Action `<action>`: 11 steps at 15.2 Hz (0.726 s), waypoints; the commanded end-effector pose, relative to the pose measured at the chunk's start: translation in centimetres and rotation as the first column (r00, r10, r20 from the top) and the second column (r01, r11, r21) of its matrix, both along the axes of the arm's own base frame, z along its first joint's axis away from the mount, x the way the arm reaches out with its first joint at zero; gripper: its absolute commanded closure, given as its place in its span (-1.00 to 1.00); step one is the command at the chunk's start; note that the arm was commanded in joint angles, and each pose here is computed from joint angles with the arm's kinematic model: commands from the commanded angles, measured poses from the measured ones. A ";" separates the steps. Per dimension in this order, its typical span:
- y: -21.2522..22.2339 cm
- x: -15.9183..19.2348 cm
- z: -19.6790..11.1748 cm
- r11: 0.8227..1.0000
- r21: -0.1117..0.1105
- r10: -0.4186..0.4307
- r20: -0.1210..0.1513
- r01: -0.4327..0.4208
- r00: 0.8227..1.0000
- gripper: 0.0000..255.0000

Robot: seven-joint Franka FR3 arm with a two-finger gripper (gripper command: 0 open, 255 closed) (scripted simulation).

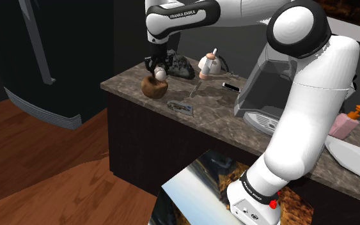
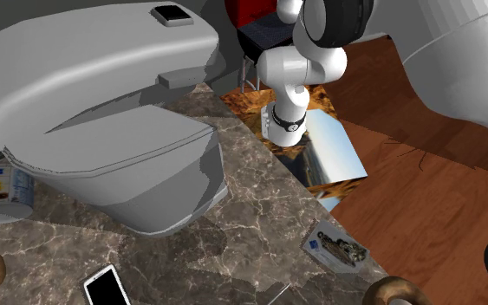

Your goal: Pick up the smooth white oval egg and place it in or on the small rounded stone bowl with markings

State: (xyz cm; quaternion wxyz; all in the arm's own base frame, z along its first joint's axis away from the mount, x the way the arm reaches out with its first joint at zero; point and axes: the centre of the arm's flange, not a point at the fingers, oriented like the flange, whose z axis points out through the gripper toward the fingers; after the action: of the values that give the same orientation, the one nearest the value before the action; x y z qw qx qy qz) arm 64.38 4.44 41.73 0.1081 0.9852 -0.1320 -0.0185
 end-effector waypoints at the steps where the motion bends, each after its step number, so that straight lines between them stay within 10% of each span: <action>1: 0.0 0.0 0.0 1.000 0.000 0.000 0.000 0.000 1.000 1.00; 11: 0.0 0.0 2.6 1.000 0.000 0.000 0.000 0.000 1.000 1.00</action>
State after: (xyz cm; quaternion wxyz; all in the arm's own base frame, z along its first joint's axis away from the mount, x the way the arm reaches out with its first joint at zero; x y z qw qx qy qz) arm 64.42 4.48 43.86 0.1080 0.9852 -0.1319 -0.0184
